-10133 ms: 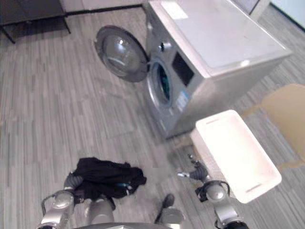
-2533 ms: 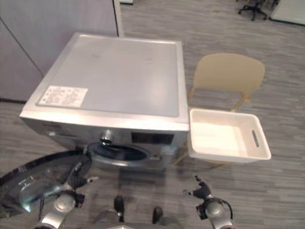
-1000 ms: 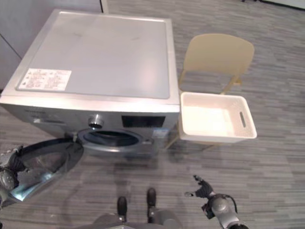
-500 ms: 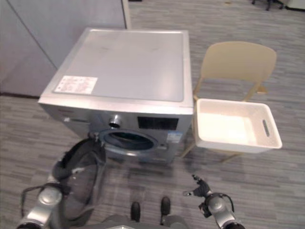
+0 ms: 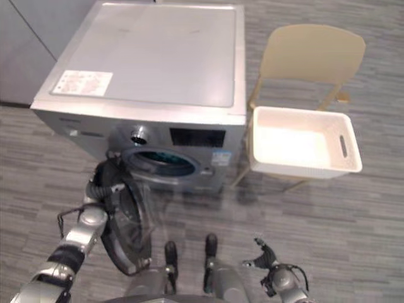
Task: Grab the laundry basket,head to the washer,open it,put in the laundry and shut it.
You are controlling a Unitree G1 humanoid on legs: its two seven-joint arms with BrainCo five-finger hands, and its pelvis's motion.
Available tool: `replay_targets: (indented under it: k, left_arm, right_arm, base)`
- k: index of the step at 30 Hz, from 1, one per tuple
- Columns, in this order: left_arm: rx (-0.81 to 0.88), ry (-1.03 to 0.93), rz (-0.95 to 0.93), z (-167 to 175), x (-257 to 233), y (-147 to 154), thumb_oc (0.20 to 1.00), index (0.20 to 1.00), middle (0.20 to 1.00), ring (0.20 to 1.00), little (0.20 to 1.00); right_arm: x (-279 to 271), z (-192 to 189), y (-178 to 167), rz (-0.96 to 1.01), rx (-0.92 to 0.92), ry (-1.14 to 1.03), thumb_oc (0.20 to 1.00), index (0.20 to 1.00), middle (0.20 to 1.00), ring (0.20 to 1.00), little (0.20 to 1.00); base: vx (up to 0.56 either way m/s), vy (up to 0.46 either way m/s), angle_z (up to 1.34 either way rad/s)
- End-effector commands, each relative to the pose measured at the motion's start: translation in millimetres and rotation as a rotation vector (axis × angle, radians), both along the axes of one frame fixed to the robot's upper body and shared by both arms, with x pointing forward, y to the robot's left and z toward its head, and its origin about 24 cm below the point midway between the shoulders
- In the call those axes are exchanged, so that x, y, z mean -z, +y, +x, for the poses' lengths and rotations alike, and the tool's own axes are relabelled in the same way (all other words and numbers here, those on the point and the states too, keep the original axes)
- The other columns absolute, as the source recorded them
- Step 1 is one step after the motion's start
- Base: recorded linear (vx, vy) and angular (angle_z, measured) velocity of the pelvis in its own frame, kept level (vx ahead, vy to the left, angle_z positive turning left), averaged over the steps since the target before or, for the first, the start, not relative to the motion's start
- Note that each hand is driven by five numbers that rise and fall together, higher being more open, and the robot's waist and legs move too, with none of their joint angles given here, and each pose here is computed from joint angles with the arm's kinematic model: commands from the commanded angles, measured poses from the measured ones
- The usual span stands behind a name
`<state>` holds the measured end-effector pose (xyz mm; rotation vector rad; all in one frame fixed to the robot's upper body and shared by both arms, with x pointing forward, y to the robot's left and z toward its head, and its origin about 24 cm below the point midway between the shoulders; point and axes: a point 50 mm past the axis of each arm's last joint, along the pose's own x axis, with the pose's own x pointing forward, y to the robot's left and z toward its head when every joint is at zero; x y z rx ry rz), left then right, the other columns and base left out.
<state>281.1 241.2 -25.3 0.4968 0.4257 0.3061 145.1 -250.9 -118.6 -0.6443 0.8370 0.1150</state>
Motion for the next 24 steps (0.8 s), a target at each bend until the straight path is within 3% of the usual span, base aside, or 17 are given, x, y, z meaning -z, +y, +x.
replay_targets:
  k: [1, 9, 14, 17, 20, 24]
  left_arm:
    - [0.577, -0.313, -0.144, 62, -75, -164, 1.000, 1.000, 1.000, 1.000, 1.000]
    - [0.441, -0.346, -0.174, 68, -77, -138, 1.000, 1.000, 1.000, 1.000, 1.000]
    - [0.427, -0.300, -0.155, 66, -66, -132, 1.000, 1.000, 1.000, 1.000, 1.000]
    - [0.413, -0.357, -0.170, 84, -89, -127, 1.000, 1.000, 1.000, 1.000, 1.000]
    - [0.435, -0.449, -0.198, 93, -116, -137, 1.000, 1.000, 1.000, 1.000, 1.000]
    - [0.615, -0.673, -0.414, 74, -164, -198, 1.000, 1.000, 1.000, 1.000, 1.000]
  right_arm:
    - [-25, 36, -9, -0.041, -0.030, -0.149, 1.000, 1.000, 1.000, 1.000, 1.000]
    - [-34, 46, -7, -0.033, -0.046, -0.210, 1.000, 1.000, 1.000, 1.000, 1.000]
    - [-29, 30, -13, -0.035, -0.035, -0.168, 1.000, 1.000, 1.000, 1.000, 1.000]
    - [-29, 24, -23, -0.059, -0.025, -0.149, 1.000, 1.000, 1.000, 1.000, 1.000]
    - [-31, 27, -27, -0.072, -0.023, -0.152, 1.000, 1.000, 1.000, 1.000, 1.000]
    - [-26, 30, -20, -0.066, -0.004, -0.152, 1.000, 1.000, 1.000, 1.000, 1.000]
  base:
    - [-0.12, 0.027, 0.10]
    - [-0.07, 0.008, -0.02]
    - [0.01, -0.031, -0.29]
    - [0.02, 0.041, 0.22]
    - [0.01, 0.040, 0.08]
    - [0.02, -0.006, 0.10]
